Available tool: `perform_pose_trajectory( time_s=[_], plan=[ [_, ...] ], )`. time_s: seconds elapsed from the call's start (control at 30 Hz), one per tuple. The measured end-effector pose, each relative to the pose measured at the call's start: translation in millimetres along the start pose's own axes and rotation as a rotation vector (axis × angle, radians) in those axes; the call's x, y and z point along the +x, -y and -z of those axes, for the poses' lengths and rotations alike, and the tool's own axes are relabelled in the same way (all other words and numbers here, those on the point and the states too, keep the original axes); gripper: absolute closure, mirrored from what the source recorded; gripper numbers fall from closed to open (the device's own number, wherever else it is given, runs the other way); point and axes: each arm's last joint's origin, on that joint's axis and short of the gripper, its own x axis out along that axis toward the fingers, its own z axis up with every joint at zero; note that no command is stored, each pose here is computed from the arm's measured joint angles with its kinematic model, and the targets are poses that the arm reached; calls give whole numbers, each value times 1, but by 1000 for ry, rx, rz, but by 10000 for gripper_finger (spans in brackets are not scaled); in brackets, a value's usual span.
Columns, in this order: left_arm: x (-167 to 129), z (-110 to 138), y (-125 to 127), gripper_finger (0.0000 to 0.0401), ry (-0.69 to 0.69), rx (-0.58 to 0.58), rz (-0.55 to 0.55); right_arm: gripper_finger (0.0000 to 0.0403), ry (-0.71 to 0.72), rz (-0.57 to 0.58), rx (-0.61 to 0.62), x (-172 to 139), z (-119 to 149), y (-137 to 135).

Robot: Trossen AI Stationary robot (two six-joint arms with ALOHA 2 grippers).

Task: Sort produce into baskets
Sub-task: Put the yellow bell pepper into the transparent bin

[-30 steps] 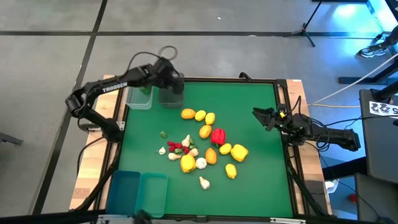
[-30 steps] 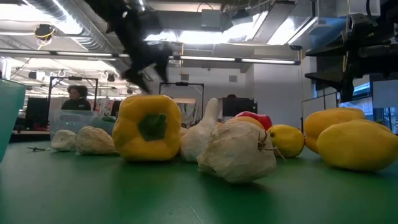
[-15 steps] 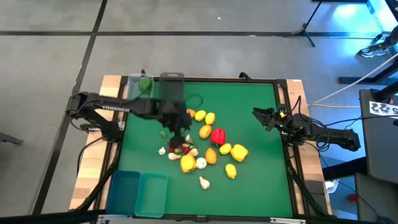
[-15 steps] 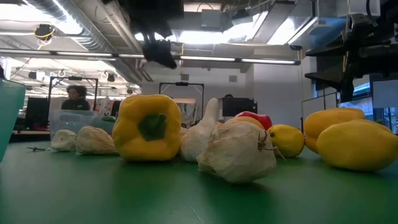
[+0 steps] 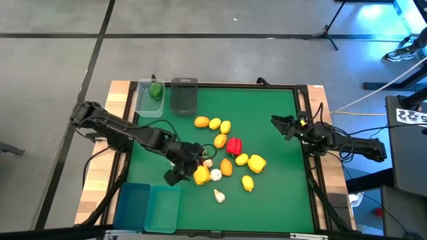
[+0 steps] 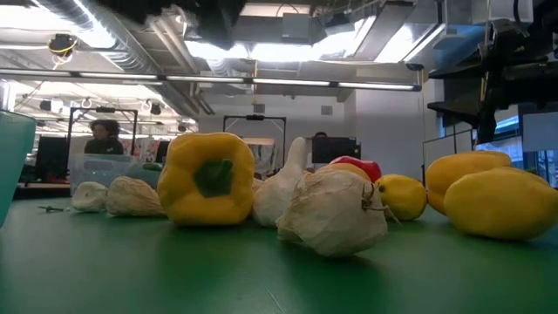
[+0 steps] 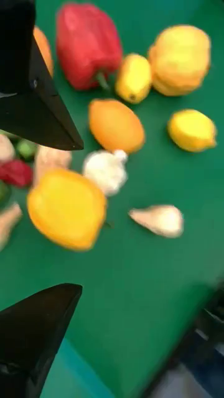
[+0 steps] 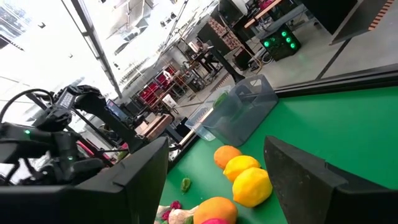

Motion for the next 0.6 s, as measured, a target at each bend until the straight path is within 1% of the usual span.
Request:
perform_pose_trajectory(
  time_s=[0.07, 0.17, 0.3, 0.4, 0.53, 0.6],
  plan=[
    [8, 4, -4, 38, -31, 16, 4, 142, 0, 0, 1, 0, 0, 0],
    [21, 11, -8, 38, -106, 52, 38, 142, 0, 0, 2, 0, 0, 0],
    [30, 5, -14, 38, -164, 156, 89, 142, 1, 0, 21, 0, 0, 0],
    [37, -2, -20, 38, -160, 170, 89, 142, 1, 0, 22, 0, 0, 0],
    [45, -7, -23, 38, -165, 265, 104, 142, 0, 0, 22, 0, 0, 0],
    [49, -7, -24, 38, -176, 275, 113, 142, 0, 0, 23, 0, 0, 0]
  ],
)
